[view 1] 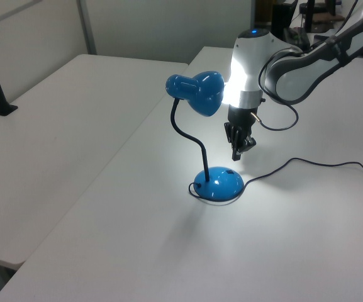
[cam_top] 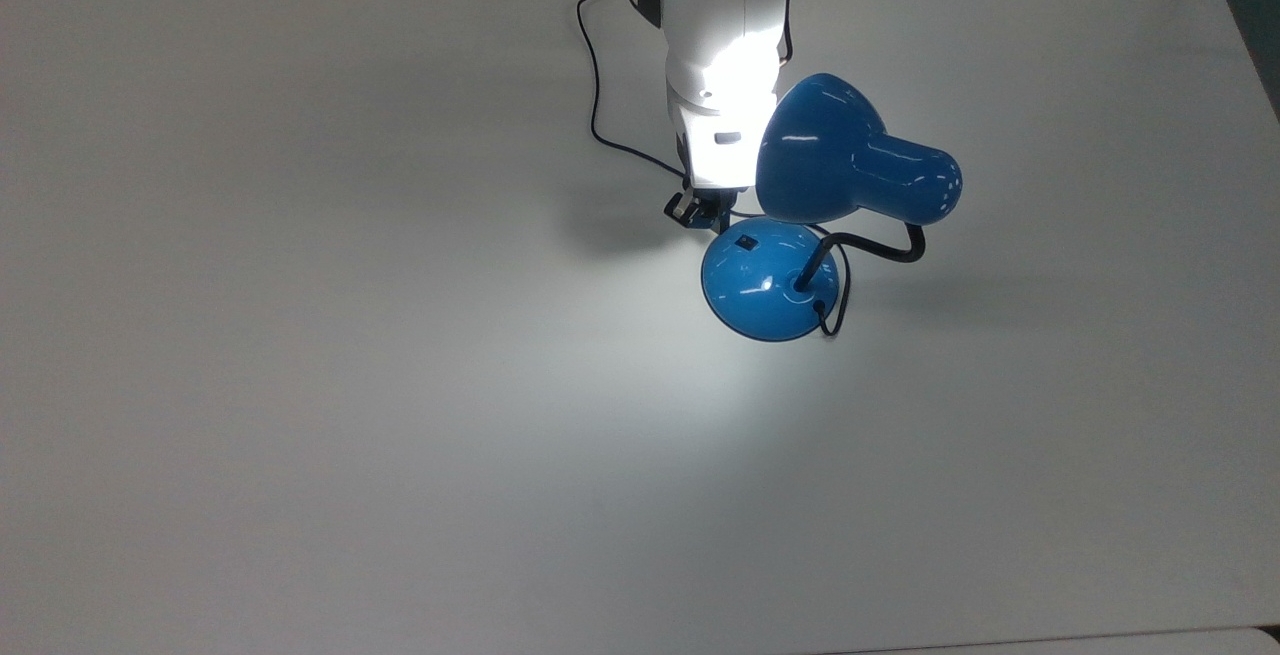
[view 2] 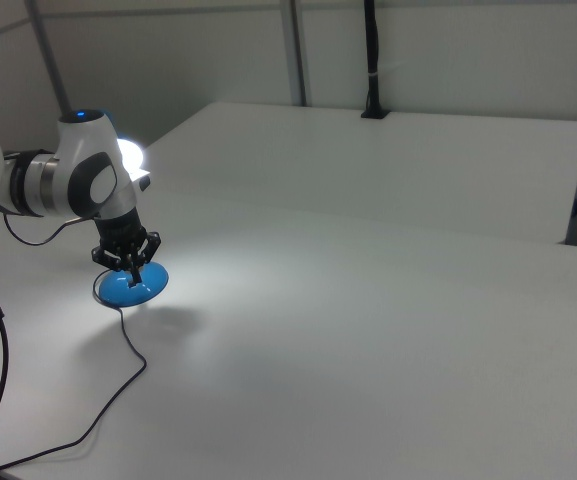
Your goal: Turn off the lamp
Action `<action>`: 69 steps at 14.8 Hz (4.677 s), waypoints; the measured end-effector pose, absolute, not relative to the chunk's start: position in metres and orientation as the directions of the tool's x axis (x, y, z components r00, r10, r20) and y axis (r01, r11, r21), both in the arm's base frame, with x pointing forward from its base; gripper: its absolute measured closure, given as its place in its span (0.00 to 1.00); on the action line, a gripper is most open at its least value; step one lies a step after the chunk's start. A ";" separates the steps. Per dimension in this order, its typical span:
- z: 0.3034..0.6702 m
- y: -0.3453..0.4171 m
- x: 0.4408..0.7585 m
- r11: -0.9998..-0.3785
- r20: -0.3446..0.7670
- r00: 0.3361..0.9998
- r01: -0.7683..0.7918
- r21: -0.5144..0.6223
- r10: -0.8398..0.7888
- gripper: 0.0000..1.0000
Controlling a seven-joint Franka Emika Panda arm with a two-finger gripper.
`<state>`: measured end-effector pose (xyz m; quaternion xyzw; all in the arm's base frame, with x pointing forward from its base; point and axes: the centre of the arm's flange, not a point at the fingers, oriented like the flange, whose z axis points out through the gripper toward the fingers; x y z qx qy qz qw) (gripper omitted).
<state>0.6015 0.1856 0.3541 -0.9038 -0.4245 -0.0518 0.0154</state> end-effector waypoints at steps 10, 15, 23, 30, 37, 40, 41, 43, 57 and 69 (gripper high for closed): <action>0.337 0.208 0.602 -0.607 0.154 0.599 0.795 0.005 0.786 0.99; 0.337 0.208 0.602 -0.607 0.154 0.599 0.795 0.004 0.785 0.99; 0.336 0.207 0.602 -0.610 0.155 0.602 0.792 0.001 0.783 0.99; 0.336 0.205 0.602 -0.612 0.149 0.606 0.791 -0.003 0.781 0.99; 0.323 0.194 0.596 -0.622 0.091 0.623 0.782 -0.041 0.777 0.99; 0.312 0.179 0.589 -0.635 0.020 0.639 0.768 -0.087 0.769 0.99; 0.315 0.166 0.589 -0.660 -0.011 0.662 0.745 -0.103 0.749 0.99; 0.335 0.142 0.592 -0.734 -0.032 0.735 0.673 -0.092 0.677 0.99; 0.570 0.026 0.586 -0.990 0.010 0.994 0.104 0.094 0.106 0.91; 0.601 0.014 0.566 -0.997 0.029 0.998 -0.049 0.053 -0.048 0.00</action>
